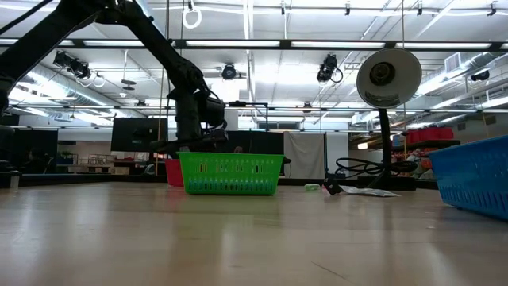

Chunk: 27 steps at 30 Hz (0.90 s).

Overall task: Pick & Place Markers
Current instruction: Put the small green pen into the red bin

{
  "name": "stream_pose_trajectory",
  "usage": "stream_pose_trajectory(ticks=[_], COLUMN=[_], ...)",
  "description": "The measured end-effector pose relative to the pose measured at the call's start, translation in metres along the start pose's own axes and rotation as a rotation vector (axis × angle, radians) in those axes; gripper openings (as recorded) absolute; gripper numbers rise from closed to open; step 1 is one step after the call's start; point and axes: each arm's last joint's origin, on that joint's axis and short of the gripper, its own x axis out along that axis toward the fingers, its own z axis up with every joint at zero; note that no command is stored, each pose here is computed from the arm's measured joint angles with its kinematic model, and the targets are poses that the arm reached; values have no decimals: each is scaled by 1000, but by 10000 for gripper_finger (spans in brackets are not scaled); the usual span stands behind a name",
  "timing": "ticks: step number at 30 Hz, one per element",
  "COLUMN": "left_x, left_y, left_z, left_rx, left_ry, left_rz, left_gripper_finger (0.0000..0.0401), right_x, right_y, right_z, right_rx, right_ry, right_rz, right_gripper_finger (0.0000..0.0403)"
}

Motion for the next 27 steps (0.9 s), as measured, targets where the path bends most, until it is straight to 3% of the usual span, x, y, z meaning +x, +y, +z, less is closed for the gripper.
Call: stream_pose_trajectory(ticks=[6,16,27], left_x=[-12,-86,-163], left_y=[3,-4,-14], left_z=[1,-26,-91], left_rx=[84,259,570], left_ry=[-9,-283,-499], left_rz=[-38,-39,-175], left_gripper_finger=[246,247,247], right_x=[0,0,0], right_y=[0,-3,-3], right_z=[0,0,0], right_rx=[-1,0,26], right_ry=[2,6,4], right_rz=[0,-68,-67], right_gripper_finger=[162,162,162])
